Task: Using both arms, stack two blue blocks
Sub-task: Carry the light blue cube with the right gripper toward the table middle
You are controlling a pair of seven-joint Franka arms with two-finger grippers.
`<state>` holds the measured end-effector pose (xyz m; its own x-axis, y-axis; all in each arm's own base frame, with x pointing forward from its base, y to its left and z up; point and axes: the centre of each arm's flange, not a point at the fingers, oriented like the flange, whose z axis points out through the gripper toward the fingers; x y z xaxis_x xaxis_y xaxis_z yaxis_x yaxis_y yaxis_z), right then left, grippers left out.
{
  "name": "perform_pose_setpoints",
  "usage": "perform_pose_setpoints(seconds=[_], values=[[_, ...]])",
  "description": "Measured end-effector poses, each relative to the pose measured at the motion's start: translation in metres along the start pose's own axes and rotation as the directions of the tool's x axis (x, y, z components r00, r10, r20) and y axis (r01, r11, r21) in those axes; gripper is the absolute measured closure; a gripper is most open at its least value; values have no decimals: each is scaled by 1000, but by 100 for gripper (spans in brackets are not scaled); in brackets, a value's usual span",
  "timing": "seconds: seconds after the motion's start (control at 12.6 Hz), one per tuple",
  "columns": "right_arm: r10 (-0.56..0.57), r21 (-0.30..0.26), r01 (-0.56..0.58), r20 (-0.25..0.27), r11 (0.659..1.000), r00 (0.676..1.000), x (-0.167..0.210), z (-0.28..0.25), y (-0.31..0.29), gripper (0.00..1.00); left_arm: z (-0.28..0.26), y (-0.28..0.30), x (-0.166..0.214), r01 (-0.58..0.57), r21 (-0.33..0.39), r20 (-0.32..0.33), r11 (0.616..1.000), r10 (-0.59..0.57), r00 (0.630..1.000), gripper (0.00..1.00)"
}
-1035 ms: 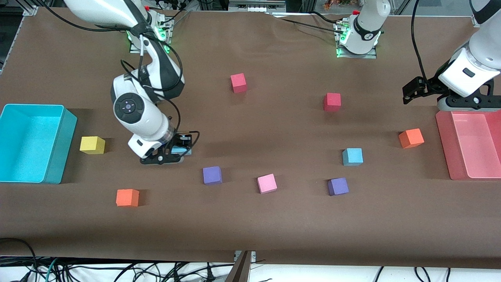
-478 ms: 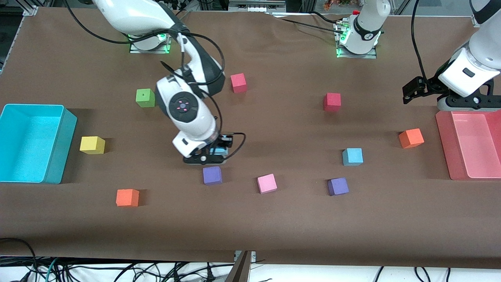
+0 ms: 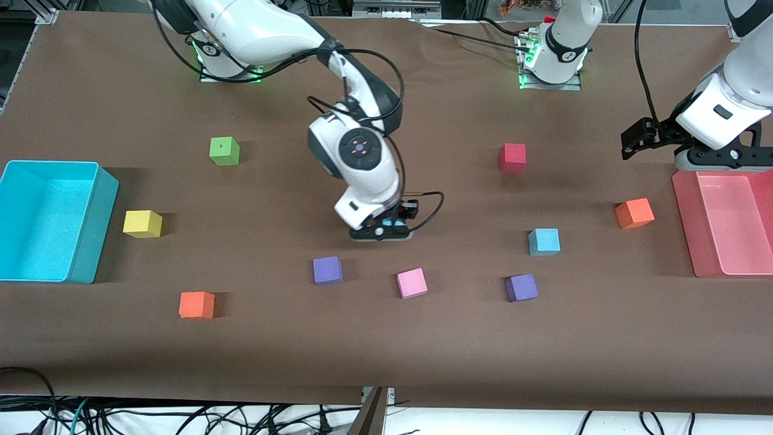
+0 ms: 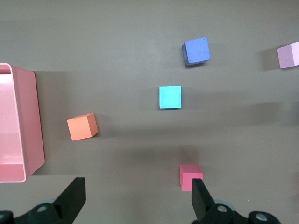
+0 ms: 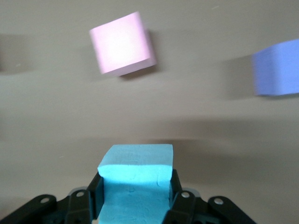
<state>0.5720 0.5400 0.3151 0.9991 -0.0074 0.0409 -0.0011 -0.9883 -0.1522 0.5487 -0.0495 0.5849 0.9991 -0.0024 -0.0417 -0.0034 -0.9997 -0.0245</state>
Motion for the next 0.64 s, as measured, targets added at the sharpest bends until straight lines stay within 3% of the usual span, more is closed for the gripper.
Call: perform_pose_setpoints(seconds=[0.4,0.64], values=[[-16,60,20,-56,998,998,-61,56,-65,44,0,0,0,0,0,1,1000,0,1000,0],[-22,58,27,-81,998,996,-83,79,-81,44,0,0,0,0,0,3,1000,0,1000,0]])
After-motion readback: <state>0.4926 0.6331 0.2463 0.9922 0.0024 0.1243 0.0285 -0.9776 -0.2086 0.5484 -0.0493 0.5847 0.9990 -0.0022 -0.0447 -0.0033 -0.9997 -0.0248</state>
